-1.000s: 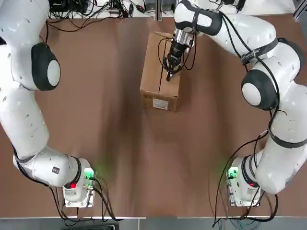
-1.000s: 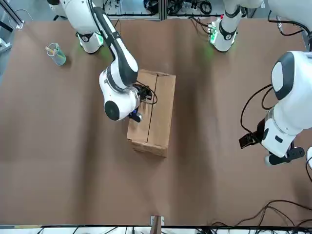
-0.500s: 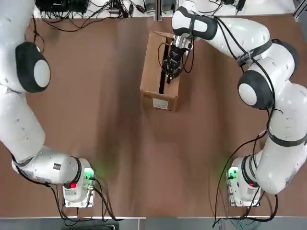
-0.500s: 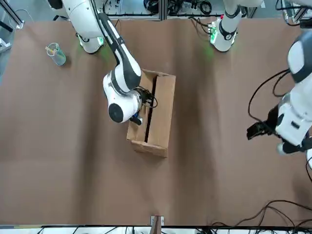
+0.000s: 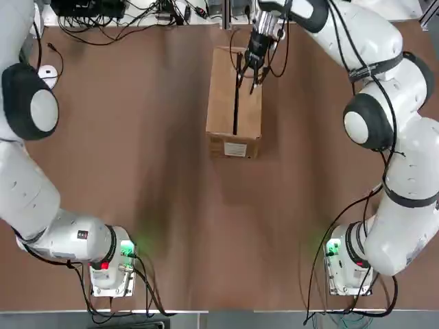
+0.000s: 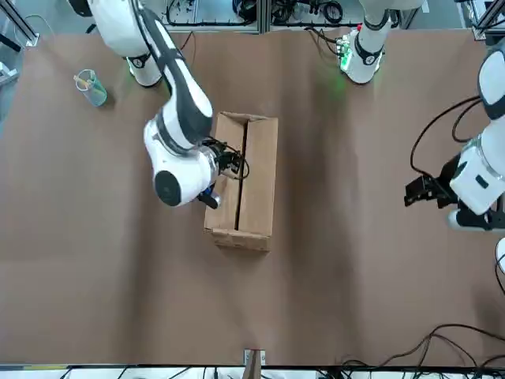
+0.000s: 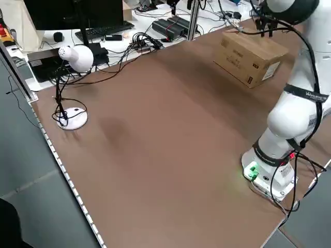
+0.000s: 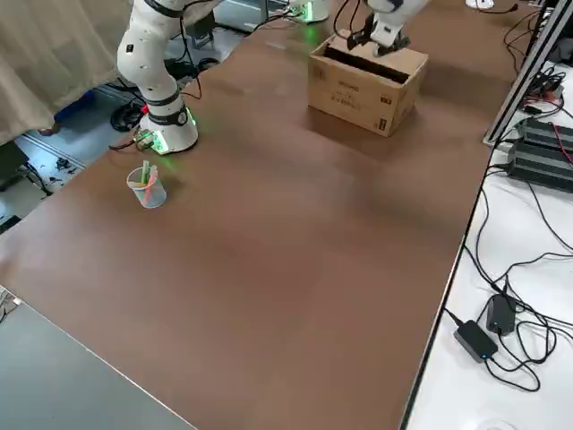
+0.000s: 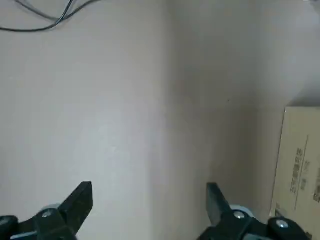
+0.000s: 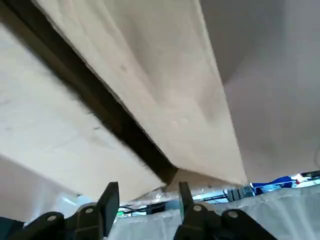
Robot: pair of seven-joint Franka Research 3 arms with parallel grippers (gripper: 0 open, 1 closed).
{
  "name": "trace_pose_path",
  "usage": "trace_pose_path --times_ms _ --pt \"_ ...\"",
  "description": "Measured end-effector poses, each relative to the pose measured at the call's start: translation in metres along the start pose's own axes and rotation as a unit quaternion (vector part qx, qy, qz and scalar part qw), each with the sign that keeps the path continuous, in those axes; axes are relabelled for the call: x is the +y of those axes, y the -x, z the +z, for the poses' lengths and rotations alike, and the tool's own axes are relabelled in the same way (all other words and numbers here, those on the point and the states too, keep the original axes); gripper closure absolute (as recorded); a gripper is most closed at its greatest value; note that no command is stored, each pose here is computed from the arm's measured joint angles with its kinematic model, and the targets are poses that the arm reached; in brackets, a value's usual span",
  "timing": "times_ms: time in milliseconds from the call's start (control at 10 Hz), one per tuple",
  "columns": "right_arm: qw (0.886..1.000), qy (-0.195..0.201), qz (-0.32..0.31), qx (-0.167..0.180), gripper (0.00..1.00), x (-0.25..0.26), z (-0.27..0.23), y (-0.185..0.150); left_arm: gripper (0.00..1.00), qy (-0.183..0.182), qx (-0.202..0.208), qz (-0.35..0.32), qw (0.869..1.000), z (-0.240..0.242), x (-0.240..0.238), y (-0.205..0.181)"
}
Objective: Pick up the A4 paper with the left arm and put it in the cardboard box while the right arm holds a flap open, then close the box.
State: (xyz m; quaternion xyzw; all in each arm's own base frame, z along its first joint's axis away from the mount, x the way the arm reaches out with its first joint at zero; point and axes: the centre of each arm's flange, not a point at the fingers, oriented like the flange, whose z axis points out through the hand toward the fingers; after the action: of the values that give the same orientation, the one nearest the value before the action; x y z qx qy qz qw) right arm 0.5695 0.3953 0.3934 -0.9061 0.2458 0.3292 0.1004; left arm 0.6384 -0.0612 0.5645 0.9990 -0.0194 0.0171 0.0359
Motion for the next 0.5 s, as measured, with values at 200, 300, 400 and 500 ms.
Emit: trace_pose_path --times_ms 200,300,400,500 --pt "1.000 -0.008 0.012 0.026 0.41 0.000 -0.025 0.008 0.00 -0.001 0.003 0.003 1.000 0.001 0.001 0.016" --pt "0.999 -0.006 0.018 0.051 0.35 0.011 -0.049 0.007 0.00 0.000 0.003 0.006 1.000 -0.001 0.002 0.022" --pt "0.996 -0.002 0.023 0.081 0.34 0.030 -0.081 0.008 0.00 -0.001 0.002 0.013 1.000 -0.002 0.001 0.027" --pt "0.994 0.001 0.015 0.104 0.31 0.056 -0.118 0.012 0.00 -0.008 0.000 0.029 1.000 -0.003 -0.003 0.033"
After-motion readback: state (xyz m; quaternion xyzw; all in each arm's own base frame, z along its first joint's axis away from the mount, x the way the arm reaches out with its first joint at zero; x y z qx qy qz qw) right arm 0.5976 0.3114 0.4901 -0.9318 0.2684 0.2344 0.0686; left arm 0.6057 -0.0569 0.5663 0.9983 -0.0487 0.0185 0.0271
